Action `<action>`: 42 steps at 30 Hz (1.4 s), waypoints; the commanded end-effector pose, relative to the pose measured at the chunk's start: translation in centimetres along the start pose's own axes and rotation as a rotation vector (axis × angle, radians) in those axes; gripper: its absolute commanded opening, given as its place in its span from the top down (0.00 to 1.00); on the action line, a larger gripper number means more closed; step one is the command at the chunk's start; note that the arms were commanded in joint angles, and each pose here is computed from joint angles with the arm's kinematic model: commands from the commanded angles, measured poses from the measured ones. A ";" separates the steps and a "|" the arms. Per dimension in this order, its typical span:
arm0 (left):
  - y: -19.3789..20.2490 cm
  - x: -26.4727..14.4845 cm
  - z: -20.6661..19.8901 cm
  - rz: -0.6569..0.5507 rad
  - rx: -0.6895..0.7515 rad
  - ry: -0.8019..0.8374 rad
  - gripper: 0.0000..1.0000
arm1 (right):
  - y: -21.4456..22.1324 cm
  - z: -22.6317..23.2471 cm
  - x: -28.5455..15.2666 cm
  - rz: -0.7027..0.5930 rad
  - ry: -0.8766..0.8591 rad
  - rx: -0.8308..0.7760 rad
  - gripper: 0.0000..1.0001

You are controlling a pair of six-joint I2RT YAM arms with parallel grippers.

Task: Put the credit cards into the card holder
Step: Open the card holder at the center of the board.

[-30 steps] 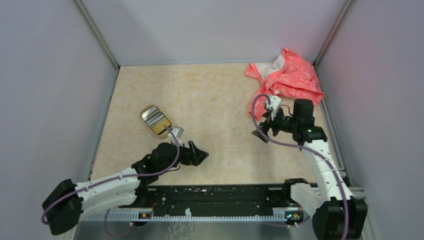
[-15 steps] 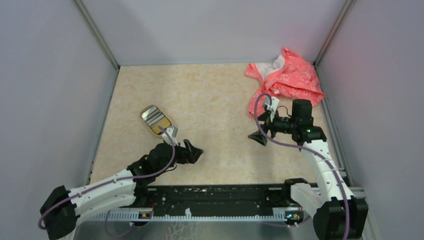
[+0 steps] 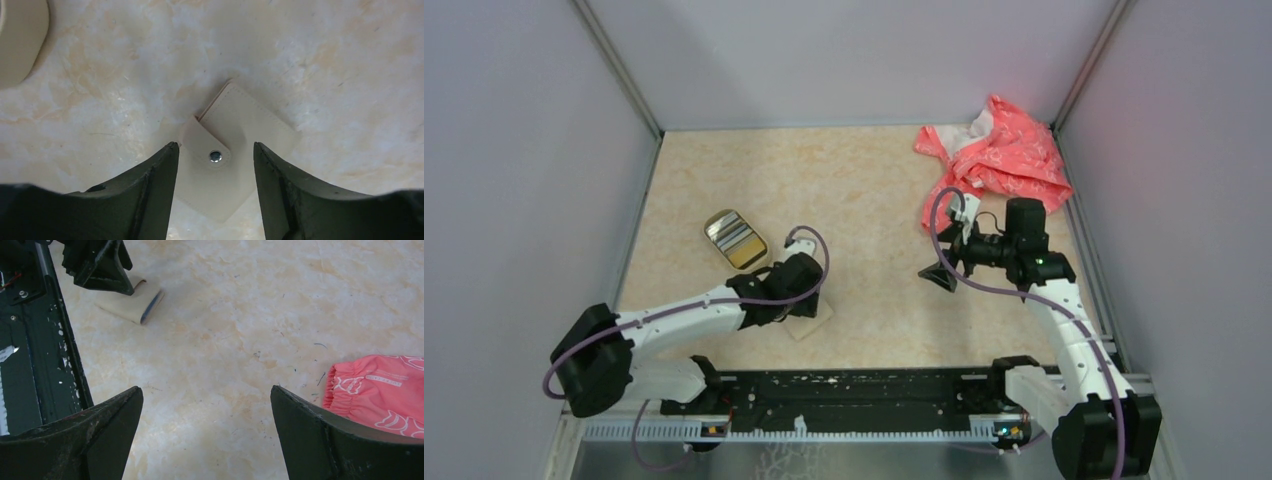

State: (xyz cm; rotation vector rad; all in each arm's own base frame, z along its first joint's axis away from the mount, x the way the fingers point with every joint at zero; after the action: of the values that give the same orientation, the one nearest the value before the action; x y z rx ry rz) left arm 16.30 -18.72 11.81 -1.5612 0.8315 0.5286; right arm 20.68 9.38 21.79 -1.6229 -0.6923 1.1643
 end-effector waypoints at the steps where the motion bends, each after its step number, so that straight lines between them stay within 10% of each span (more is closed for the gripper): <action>1: 0.9 0.3 0.8 0.124 0.192 -0.037 0.37 | -1.0 -0.1 0.2 -0.033 -0.005 -0.043 0.02; 8: -1.1 -0.2 1.1 0.105 0.138 0.032 0.34 | -1.1 -0.1 0.3 -0.034 -0.009 -0.049 0.02; 14: 0.5 0.3 2.3 0.179 0.031 0.023 0.54 | -1.2 0.1 0.2 -0.041 -0.010 -0.057 0.02; 31: 3.5 0.9 3.0 0.351 -0.047 -0.017 0.46 | -1.5 0.3 0.0 -0.055 -0.011 -0.073 0.02; 42: 4.0 0.2 -1.8 0.388 -0.175 0.451 0.62 | -1.4 0.5 0.2 -0.067 -0.038 -0.058 0.02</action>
State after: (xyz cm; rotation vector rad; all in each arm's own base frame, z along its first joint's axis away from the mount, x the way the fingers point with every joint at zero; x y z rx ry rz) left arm 14.26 -18.34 8.68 -1.6068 1.2667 0.6798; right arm 20.48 9.61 22.11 -1.6303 -0.7165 1.1579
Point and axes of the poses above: each gripper's point midway between its finger pads, its own x axis out along the fingers, its own z axis along the line the jaws close on, y = z × x, the point moved 7 cm from there along -x, back along the fingers, and after that the axes turned 7 degrees about -x, right-handed, at the moved point
